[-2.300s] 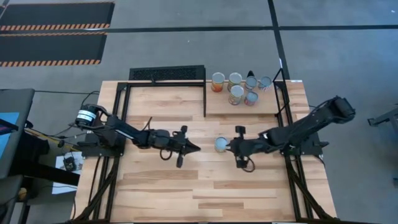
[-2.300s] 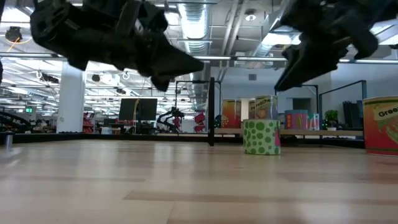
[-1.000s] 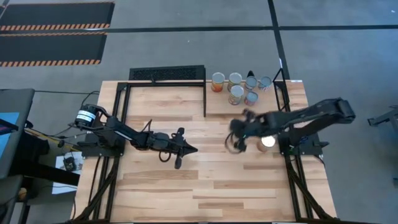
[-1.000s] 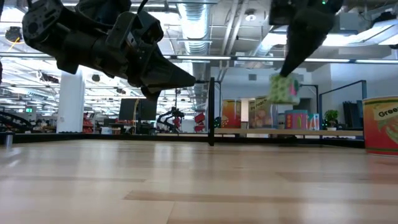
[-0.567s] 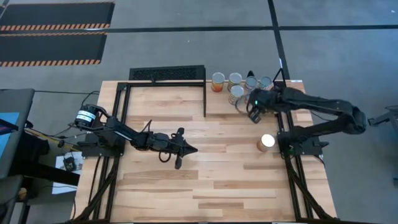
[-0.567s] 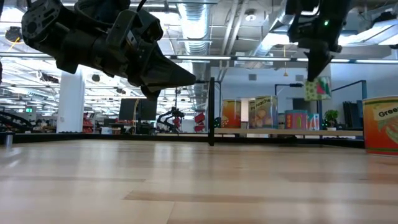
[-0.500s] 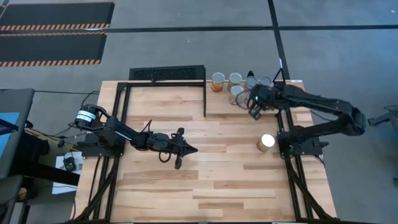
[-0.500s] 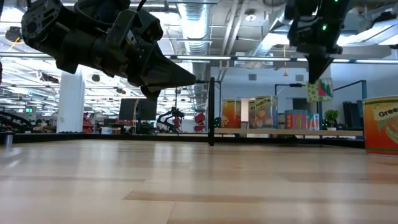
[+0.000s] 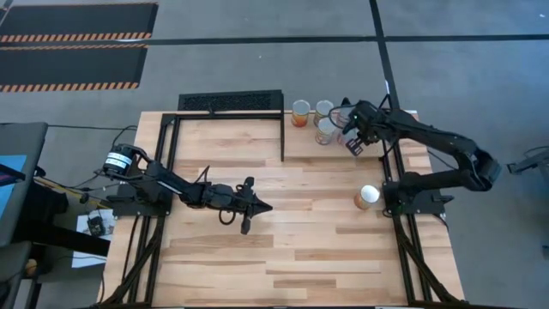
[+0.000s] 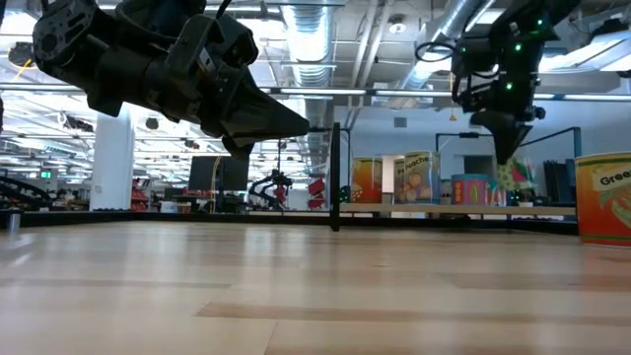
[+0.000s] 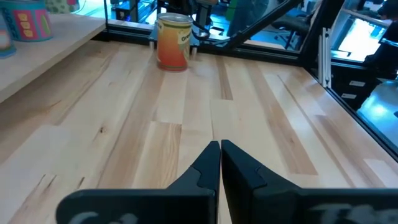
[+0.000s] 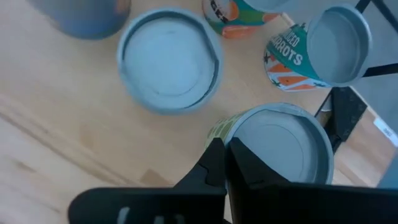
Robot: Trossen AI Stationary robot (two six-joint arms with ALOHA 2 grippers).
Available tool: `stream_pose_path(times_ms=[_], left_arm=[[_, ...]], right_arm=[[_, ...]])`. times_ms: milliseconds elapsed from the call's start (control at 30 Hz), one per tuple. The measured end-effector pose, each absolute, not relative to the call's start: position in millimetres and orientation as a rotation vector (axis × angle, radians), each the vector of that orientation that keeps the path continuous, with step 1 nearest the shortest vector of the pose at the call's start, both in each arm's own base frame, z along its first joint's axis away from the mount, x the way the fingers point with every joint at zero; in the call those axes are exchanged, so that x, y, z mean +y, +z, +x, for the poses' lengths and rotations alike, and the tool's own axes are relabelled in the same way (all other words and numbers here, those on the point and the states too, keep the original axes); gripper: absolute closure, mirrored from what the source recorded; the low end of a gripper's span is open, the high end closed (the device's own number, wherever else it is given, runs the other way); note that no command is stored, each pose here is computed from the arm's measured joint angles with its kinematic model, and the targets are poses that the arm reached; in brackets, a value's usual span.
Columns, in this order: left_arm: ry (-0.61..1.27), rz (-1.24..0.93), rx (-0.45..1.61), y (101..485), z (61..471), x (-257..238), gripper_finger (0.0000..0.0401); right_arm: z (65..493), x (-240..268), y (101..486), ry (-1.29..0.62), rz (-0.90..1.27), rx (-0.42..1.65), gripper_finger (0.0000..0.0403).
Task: Pick and place cans onto a shelf
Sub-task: Put the light green can on the shelf
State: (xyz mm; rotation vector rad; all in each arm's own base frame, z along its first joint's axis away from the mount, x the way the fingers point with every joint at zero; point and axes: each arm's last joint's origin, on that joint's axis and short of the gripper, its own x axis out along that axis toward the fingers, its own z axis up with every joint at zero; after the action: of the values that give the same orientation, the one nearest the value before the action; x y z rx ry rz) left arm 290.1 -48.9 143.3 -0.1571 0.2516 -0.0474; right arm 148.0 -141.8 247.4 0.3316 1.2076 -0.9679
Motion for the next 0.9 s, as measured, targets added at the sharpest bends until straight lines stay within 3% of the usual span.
stream_pose_path(times_ms=[900], left_arm=[[-0.041,-0.156,0.25,143,290,-49,0.0399]], right_arm=[[138,-162,233,-1.027,0.414,1.074,0.0393]])
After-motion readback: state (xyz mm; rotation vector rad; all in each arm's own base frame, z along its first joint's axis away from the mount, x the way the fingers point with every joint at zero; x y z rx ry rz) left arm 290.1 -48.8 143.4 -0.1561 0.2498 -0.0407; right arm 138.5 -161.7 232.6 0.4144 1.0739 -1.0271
